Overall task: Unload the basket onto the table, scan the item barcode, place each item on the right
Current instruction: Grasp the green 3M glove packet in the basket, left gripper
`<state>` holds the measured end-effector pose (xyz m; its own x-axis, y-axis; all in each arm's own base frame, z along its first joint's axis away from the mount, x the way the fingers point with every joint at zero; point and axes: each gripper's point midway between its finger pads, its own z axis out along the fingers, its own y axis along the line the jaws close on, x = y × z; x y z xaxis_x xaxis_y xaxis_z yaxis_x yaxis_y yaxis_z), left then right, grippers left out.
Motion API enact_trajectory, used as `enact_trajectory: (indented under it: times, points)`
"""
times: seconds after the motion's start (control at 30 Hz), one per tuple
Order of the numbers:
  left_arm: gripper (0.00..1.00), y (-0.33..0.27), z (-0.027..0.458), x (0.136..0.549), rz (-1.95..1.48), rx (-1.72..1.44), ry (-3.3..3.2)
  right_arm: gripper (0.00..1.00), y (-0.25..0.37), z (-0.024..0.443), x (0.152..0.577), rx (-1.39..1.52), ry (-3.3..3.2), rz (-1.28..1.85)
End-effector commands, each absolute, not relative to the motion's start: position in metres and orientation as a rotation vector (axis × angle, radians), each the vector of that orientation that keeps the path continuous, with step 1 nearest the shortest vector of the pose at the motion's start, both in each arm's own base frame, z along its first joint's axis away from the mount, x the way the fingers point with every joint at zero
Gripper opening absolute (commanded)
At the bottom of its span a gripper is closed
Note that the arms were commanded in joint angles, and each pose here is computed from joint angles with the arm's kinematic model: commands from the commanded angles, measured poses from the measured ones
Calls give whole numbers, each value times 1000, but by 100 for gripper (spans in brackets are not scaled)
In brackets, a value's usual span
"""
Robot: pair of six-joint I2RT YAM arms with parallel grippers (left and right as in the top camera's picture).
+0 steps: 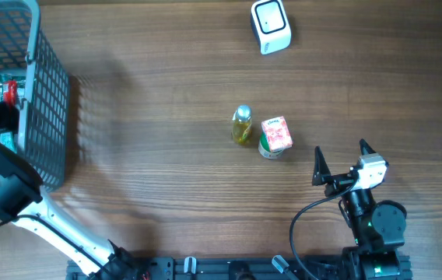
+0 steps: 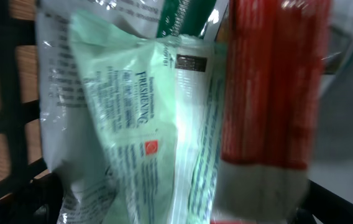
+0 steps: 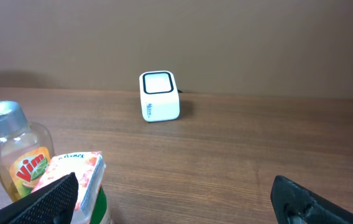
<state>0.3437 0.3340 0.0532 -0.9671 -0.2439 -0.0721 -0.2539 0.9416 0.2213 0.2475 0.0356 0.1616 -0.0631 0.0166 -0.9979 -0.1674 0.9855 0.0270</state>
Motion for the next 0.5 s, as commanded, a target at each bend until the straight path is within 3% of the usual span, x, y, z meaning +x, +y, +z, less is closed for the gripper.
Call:
enact_trajectory:
  times: [0.0, 0.07, 0.1, 0.13, 0.17, 0.2, 0.3, 0.43, 0.47]
  points:
    - [100, 337, 34, 332, 342, -334, 3107, 100, 37, 163, 247, -114, 1622, 167]
    - [100, 343, 23, 328, 356, -358, 3089, 100, 37, 163, 247, -115, 1622, 167]
    - [91, 343, 14, 323, 350, -367, 3095, 100, 37, 163, 247, -115, 1622, 167]
    - [74, 340, 7, 320, 342, -367, 3103, 100, 37, 163, 247, -114, 1622, 167]
    - [42, 338, 2, 320, 327, -366, 3103, 100, 37, 163, 247, -114, 1622, 167]
    - [22, 332, -3, 320, 282, -361, 3102, 100, 37, 163, 247, -114, 1622, 167]
    - [5, 315, -4, 328, 159, -368, 3076, 100, 37, 163, 247, -114, 1622, 167]
    - [4, 297, 29, 350, 149, -444, 2986, 100, 37, 163, 247, -115, 1622, 167]
    - [4, 292, 68, 366, 199, -471, 2891, 100, 37, 163, 247, -115, 1622, 167]
